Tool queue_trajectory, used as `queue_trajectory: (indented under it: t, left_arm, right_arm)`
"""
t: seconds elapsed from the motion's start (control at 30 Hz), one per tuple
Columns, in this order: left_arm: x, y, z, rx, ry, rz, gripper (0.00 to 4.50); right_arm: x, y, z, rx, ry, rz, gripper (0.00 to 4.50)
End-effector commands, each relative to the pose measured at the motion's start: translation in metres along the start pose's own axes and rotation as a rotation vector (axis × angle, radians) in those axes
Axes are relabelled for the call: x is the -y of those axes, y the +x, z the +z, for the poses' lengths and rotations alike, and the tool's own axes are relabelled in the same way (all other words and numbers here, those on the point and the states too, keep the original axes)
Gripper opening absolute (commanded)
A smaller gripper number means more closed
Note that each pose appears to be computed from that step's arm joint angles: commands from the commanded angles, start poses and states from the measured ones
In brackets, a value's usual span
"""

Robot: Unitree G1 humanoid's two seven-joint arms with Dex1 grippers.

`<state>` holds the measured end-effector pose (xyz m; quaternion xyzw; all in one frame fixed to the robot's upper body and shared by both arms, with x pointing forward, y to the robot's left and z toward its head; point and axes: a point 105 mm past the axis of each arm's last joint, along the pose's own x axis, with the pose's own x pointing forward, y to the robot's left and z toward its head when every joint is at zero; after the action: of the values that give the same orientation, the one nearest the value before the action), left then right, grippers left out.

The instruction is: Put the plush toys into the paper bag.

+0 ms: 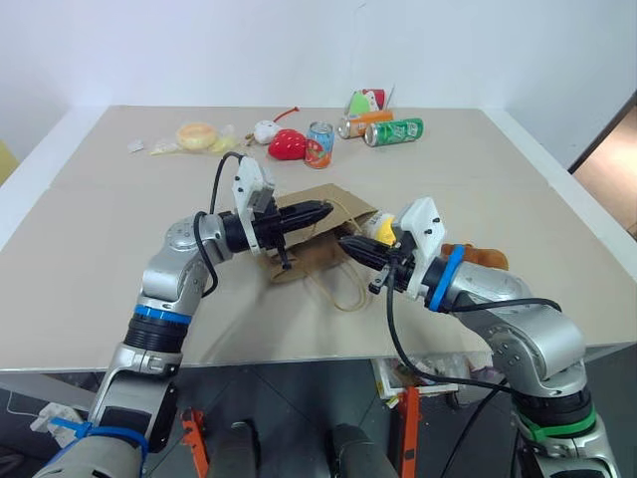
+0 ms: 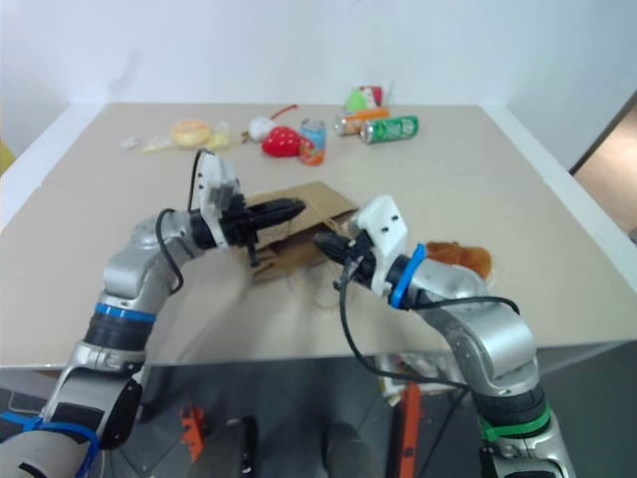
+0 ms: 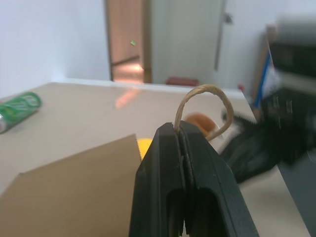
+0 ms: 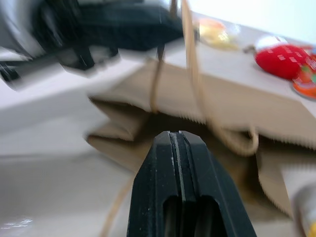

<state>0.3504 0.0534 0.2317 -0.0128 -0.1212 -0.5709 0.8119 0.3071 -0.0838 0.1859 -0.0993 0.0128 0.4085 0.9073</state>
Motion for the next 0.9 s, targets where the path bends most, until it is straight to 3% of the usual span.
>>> queue_trajectory:
  t: [0.03, 0.17, 0.43, 0.9]
  left_arm:
    - [-0.005, 0.004, 0.02, 0.061, -0.025, 0.035, 0.0]
    - [-0.009, 0.006, 0.021, 0.068, -0.076, 0.068, 0.0]
    - [-0.005, 0.009, 0.016, 0.059, -0.105, 0.065, 0.0]
    - [-0.014, 0.008, 0.028, 0.149, -0.234, 0.138, 0.0]
  right_arm:
    - [0.002, 0.007, 0.005, 0.025, -0.07, -0.056, 0.04]
    - [0.014, 0.016, 0.002, 0.033, -0.079, -0.152, 0.04]
    - [0.015, 0.034, 0.014, 0.081, -0.096, -0.153, 0.04]
    - [0.015, 0.057, -0.017, 0.016, -0.193, -0.193, 0.04]
